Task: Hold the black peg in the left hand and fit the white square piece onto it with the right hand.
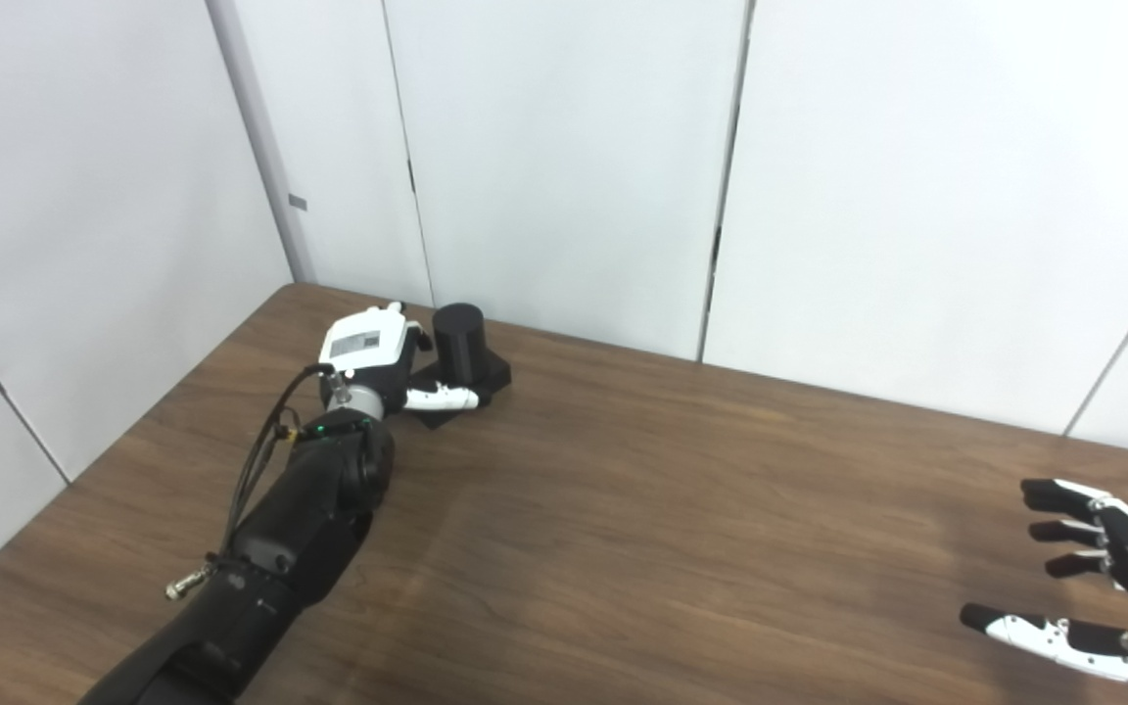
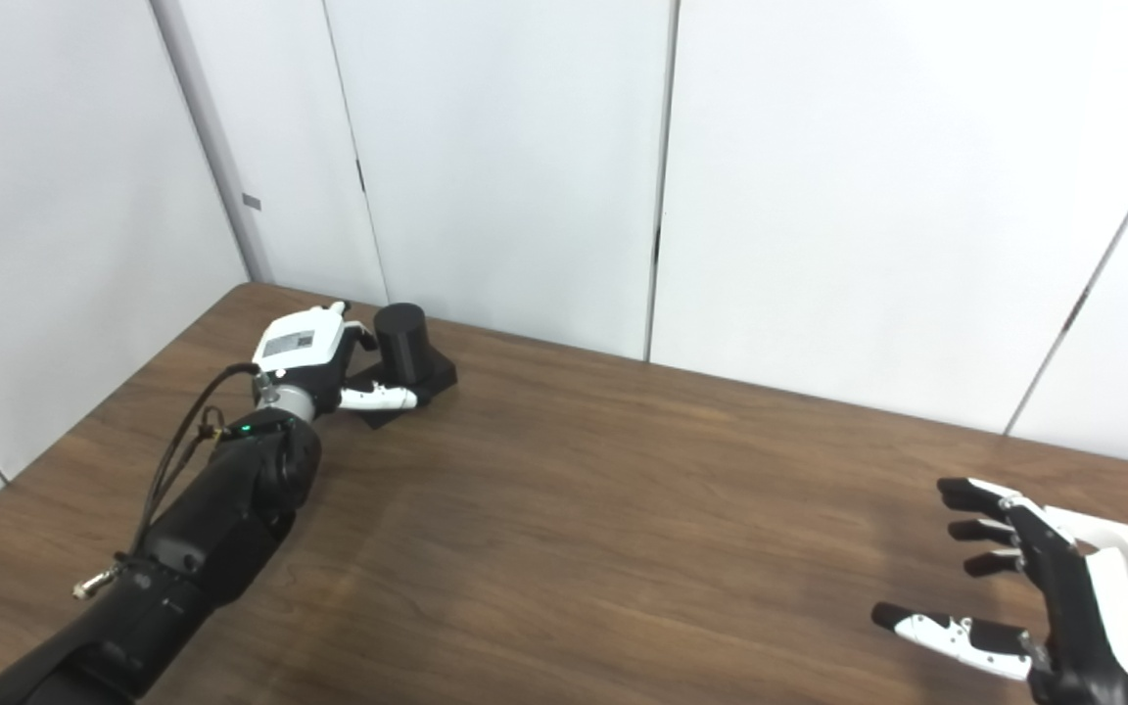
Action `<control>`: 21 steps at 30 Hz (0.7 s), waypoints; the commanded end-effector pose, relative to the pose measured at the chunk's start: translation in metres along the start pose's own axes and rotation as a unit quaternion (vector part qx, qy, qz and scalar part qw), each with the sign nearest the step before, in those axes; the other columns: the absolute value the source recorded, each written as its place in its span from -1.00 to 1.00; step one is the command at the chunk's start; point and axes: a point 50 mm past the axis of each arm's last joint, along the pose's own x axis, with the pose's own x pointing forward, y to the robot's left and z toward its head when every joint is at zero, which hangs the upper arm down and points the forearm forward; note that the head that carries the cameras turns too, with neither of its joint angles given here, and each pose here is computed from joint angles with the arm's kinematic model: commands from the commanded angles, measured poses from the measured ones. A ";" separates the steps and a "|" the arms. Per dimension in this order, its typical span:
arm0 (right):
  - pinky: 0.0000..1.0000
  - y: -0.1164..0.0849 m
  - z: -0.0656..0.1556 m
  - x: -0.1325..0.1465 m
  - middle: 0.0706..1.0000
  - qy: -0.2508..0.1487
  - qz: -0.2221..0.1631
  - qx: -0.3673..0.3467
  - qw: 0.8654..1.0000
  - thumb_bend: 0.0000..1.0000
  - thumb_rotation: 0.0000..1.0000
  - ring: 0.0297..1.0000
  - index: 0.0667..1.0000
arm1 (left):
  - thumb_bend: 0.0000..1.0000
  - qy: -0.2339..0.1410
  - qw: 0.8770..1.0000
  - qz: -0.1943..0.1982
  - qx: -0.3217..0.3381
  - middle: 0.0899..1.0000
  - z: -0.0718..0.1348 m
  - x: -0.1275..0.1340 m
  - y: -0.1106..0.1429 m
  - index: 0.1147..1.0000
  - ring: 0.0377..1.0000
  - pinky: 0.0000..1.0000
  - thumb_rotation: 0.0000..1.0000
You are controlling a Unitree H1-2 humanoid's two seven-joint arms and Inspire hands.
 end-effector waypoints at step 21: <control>0.06 -0.013 0.013 0.001 0.42 -0.037 -0.012 -0.002 0.999 0.29 -1.00 0.31 0.38 | 1.00 0.031 0.999 0.030 0.007 1.00 0.001 0.022 0.004 0.49 1.00 1.00 0.29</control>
